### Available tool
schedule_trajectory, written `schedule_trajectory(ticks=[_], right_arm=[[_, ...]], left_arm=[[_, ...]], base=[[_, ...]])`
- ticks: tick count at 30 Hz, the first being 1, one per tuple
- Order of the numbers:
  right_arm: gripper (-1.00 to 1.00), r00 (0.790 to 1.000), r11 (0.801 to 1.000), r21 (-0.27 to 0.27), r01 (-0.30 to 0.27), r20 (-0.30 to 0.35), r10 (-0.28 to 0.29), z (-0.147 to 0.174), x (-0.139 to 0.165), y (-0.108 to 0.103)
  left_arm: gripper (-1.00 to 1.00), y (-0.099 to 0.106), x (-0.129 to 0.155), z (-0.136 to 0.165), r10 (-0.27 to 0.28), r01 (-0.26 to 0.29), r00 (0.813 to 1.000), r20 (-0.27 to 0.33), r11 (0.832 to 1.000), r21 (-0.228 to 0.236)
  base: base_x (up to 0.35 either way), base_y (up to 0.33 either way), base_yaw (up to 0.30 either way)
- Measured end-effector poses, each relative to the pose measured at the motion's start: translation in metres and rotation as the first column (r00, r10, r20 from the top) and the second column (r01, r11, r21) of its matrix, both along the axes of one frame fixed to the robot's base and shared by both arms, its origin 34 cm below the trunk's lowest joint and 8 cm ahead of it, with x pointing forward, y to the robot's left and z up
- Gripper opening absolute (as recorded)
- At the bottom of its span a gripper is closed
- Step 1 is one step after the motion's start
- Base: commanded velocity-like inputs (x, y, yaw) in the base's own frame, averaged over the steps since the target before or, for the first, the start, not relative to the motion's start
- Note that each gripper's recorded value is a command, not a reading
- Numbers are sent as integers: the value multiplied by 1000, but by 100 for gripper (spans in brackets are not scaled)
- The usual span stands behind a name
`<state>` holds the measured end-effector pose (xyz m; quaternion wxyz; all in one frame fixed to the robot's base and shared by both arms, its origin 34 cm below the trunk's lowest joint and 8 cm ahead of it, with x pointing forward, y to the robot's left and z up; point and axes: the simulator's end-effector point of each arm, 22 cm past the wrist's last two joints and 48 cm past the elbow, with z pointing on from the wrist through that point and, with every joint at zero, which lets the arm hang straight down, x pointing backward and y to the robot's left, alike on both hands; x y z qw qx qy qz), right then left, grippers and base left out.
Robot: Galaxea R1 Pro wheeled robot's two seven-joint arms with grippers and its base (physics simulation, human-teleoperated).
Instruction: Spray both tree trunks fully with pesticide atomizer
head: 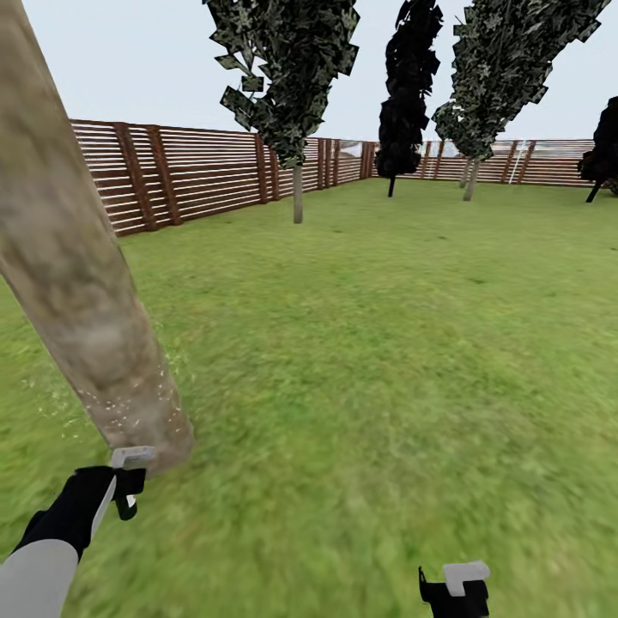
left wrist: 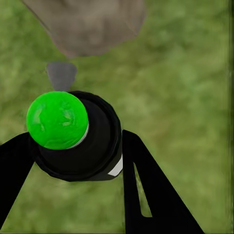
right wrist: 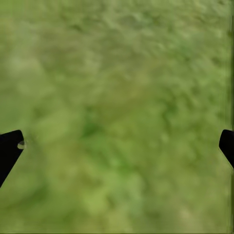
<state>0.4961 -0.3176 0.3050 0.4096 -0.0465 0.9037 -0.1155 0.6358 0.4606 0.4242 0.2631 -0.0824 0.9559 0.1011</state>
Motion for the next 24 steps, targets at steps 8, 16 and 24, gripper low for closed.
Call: schedule_trajectory(ticks=[8, 16, 24], right_arm=[[100, 1000, 1000, 2, 1, 0, -1, 0, 0, 1], [100, 1000, 1000, 1, 0, 0, 0, 0, 0, 1], [100, 1000, 1000, 1, -2, 0, 2, 0, 0, 1]], left_arm=[[-100, 32, -19, -5, 45, -43, 999, -15, 995, 85], [-100, -11, -13, -15, 16, -16, 1000, -7, 999, 35], [-100, -37, 5, -13, -10, 8, 997, 81, 1000, 22]], base=[[192, -140, 114], [8, -9, 276], [156, -205, 103]])
